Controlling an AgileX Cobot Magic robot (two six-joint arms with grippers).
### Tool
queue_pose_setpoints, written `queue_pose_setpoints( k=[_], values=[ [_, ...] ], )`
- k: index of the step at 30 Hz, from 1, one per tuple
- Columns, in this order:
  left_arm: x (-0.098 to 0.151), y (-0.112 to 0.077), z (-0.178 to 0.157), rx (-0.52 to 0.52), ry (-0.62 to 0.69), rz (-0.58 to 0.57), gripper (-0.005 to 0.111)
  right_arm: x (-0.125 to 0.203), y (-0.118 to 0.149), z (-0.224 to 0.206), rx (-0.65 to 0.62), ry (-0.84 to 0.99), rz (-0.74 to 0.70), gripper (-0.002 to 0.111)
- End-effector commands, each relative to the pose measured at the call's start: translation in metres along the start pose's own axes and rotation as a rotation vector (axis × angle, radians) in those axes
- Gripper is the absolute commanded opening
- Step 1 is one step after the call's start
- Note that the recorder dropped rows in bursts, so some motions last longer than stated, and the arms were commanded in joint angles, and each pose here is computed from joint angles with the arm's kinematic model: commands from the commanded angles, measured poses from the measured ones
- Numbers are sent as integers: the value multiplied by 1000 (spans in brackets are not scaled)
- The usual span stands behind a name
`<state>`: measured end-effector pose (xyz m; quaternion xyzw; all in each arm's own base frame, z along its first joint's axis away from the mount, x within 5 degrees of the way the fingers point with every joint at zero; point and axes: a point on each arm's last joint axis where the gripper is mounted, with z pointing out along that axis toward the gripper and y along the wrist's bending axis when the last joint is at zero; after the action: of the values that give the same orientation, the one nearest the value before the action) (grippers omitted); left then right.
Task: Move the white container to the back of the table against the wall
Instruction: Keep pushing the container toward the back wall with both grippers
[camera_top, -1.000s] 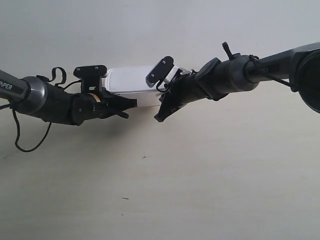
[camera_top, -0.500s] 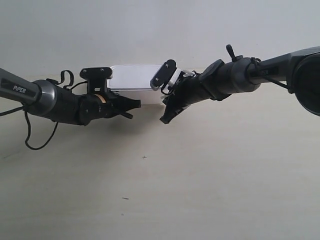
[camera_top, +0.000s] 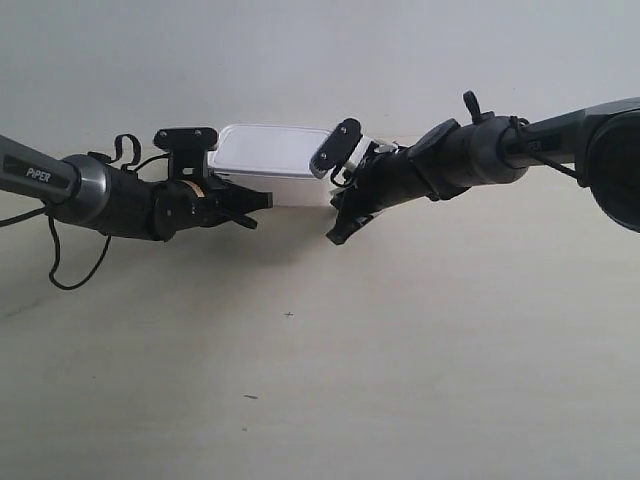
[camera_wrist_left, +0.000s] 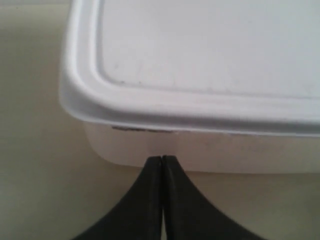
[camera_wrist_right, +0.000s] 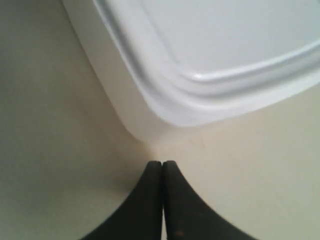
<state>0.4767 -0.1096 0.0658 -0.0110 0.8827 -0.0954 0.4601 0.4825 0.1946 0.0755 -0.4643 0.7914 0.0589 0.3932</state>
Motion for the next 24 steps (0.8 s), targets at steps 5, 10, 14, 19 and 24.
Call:
queue_pose_setpoints(
  k=[5, 10, 14, 19, 24],
  values=[
    [-3, 7, 1, -10, -19, -9, 0, -19, -5, 0, -75, -91, 59, 0],
    [-3, 7, 1, -10, -17, -9, 0, -18, -5, 4, -81, -101, 92, 0],
    [-2, 7, 1, -11, -9, -5, 0, -18, 0, 4, -130, -102, 123, 0],
    [1, 7, 1, -15, 30, -3, 0, -19, 3, 3, -167, -105, 147, 0],
    [6, 7, 0, -21, 91, -3, 0, -22, 5, 2, -197, -136, 202, 0]
  ],
)
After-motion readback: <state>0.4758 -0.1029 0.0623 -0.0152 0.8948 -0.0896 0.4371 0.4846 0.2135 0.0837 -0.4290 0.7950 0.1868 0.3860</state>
